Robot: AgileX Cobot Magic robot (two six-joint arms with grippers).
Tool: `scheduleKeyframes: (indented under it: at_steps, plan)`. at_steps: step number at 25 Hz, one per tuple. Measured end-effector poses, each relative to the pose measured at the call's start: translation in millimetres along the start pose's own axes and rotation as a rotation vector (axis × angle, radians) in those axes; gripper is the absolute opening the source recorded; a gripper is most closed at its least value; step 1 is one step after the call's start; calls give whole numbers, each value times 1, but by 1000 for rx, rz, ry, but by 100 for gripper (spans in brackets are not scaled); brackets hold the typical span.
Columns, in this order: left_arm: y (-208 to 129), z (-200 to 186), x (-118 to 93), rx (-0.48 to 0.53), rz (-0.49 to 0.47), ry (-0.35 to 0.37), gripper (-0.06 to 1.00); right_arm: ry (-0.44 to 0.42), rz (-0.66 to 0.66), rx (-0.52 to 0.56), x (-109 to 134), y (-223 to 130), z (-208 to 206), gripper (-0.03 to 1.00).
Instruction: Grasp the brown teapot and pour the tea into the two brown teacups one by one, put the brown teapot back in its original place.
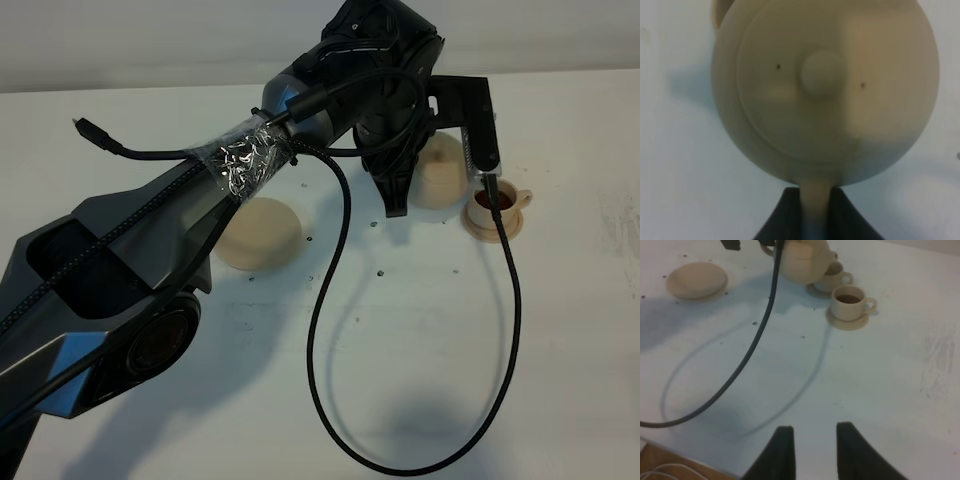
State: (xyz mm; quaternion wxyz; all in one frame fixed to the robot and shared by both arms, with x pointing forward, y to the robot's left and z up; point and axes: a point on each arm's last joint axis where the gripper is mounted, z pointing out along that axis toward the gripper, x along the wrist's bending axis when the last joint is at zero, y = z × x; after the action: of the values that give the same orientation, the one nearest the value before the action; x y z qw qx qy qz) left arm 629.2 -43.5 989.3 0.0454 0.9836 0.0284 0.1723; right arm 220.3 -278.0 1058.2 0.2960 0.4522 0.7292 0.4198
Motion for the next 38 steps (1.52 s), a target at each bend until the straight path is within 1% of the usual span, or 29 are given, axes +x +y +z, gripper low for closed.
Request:
scheduleKeyframes:
  at_steps: [6, 9, 13, 22, 28, 31, 35, 38]
  plan:
    - [0, 0, 0, 1, 6, 3, 8, 0, 0, 0, 0, 0, 0, 22]
    - [-1, 0, 4, -7, 10, 32, 8, 0, 0, 0, 0, 0, 0, 22]
    - [-9, 2, 18, -17, -5, 85, 8, 0, 0, 0, 0, 0, 0, 22]
    - [-43, 8, 48, 7, -60, 112, 8, 0, 0, 0, 0, 0, 0, 22]
    - [-51, 10, 58, -12, -78, 150, 8, 0, 0, 0, 0, 0, 0, 22]
    - [-50, 9, 61, -33, -61, 174, 8, 0, 0, 0, 0, 0, 0, 22]
    - [-49, 9, 62, -37, 6, 184, 8, 0, 0, 0, 0, 0, 0, 22]
    - [-48, 9, 63, -46, 29, 198, 8, 0, 0, 0, 0, 0, 0, 22]
